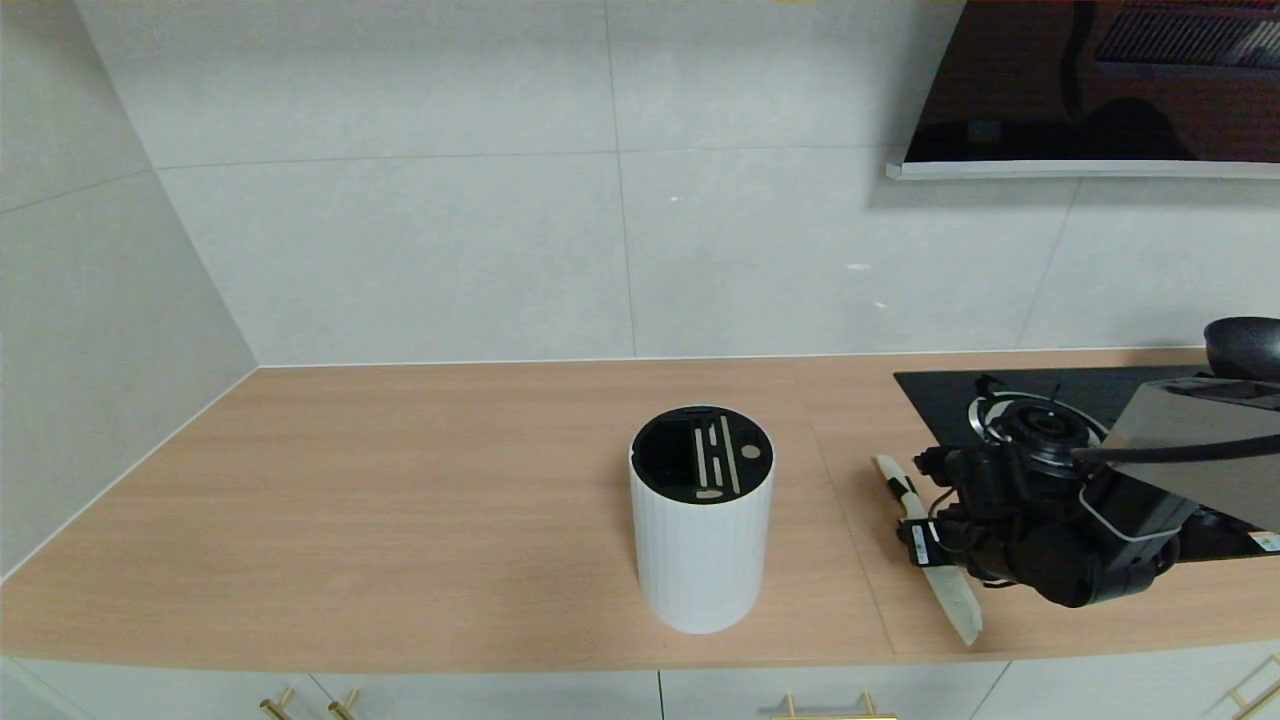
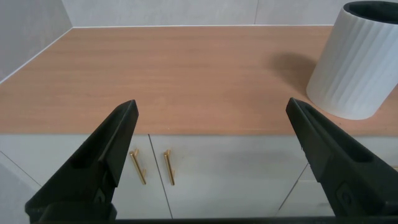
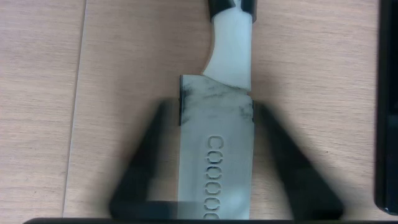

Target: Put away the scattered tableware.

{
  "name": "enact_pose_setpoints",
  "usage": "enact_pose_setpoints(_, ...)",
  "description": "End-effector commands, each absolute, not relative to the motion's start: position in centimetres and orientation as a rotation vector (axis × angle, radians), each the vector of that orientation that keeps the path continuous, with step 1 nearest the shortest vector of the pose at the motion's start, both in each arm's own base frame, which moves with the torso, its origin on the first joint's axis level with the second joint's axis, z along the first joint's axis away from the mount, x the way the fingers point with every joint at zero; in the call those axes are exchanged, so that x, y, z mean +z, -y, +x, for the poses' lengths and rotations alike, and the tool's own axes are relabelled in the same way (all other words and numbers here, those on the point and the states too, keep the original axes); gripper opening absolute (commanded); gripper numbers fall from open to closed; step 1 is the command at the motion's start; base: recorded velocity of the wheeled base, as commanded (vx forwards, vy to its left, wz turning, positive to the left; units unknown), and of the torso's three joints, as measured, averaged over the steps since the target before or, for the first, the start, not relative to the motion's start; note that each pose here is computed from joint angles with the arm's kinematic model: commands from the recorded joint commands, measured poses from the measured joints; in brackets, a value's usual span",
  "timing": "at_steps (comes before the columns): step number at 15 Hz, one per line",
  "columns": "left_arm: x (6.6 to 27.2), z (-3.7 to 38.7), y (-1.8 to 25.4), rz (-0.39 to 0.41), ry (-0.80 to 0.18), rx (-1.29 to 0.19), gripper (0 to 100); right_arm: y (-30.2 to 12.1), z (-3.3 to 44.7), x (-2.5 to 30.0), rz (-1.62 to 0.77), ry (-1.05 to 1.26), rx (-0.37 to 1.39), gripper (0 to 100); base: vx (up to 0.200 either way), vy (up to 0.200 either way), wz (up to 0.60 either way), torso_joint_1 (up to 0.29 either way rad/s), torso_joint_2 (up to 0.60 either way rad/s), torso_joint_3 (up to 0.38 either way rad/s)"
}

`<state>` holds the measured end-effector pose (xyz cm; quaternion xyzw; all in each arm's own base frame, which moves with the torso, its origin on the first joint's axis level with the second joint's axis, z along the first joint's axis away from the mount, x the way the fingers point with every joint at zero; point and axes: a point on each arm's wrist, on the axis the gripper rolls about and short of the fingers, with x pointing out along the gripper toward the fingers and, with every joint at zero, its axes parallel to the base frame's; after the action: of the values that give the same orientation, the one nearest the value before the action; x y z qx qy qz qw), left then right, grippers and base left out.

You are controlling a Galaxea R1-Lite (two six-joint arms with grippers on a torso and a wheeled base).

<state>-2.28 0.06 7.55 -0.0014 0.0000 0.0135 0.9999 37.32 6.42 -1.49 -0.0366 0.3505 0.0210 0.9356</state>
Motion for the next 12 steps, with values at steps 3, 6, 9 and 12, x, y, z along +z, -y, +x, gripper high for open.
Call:
enact_pose_setpoints(3, 7.5, -2.3, -0.1, -0.003, 0.000, 0.028, 100, -6.4, 37.3, -1.4, -0.073, -0.715, 0.043, 0, 0.000, 0.000, 0.00, 0.000, 0.00, 0.000)
enact_pose_setpoints(6, 7.5, -2.3, -0.1, -0.006, 0.000, 0.028, 100, -6.4, 37.0, -0.3, -0.066, -0.694, 0.044, 0, 0.000, 0.000, 0.00, 0.000, 0.00, 0.000)
enact_pose_setpoints(9, 7.5, -2.3, -0.1, -0.006, 0.000, 0.028, 100, -6.6, 35.8, 2.8, -0.031, -0.634, 0.051, 0, 0.000, 0.000, 0.00, 0.000, 0.00, 0.000)
enact_pose_setpoints(12, 7.5, -2.3, -0.1, -0.005, 0.000, 0.028, 100, -7.3, 33.8, 7.0, -0.025, -0.540, 0.082, 0, 0.000, 0.000, 0.00, 0.000, 0.00, 0.000)
